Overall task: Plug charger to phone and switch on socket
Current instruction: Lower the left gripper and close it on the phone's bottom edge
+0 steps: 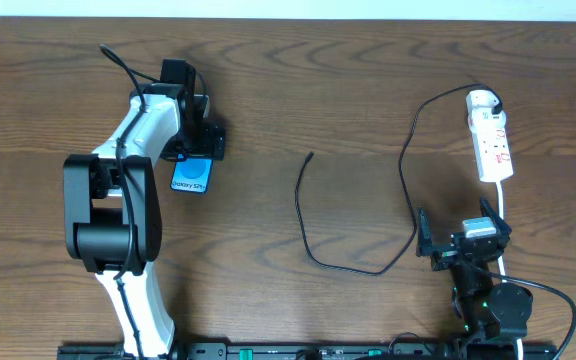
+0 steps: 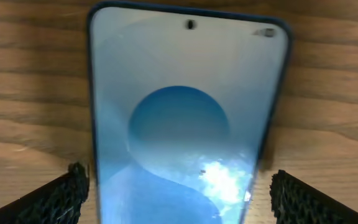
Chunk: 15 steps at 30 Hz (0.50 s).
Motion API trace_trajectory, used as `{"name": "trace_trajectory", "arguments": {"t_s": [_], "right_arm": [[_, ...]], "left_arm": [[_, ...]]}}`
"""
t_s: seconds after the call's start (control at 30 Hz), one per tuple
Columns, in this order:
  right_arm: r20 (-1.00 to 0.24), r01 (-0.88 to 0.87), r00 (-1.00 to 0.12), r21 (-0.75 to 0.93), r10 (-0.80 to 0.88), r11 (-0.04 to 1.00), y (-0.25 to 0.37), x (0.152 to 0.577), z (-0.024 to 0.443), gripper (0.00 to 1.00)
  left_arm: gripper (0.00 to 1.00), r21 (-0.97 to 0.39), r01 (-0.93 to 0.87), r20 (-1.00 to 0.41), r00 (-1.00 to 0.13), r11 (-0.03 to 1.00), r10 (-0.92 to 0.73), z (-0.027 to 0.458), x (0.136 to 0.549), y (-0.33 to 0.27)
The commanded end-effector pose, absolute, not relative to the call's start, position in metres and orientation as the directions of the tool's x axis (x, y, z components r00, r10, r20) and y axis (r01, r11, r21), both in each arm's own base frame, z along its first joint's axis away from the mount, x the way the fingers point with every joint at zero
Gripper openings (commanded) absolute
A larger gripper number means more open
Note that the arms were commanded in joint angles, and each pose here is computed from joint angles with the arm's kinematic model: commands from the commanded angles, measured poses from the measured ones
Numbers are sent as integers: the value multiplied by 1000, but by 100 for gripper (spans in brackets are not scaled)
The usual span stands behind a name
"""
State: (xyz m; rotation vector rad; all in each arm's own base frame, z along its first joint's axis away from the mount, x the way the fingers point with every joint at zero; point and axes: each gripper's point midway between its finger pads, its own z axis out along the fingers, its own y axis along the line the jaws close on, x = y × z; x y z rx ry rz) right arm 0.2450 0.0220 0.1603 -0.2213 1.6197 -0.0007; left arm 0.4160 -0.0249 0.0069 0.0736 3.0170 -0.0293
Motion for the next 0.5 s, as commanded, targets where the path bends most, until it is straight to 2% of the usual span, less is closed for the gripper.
{"name": "trace_trajectory", "arguments": {"t_s": [0.0, 0.23, 0.47], "right_arm": [[-990, -151, -43, -126, -133, 981, 24, 245, 160, 99], [-990, -151, -43, -126, -133, 981, 24, 245, 160, 99], [-990, -151, -43, -126, -133, 981, 24, 245, 160, 99]], "left_arm": [[94, 46, 25, -97, -995, 999, 29, -6, 414, -14], [94, 36, 40, -34, -999, 999, 41, -29, 405, -20], [93, 37, 78, -24, -997, 996, 79, -31, 401, -35]]}}
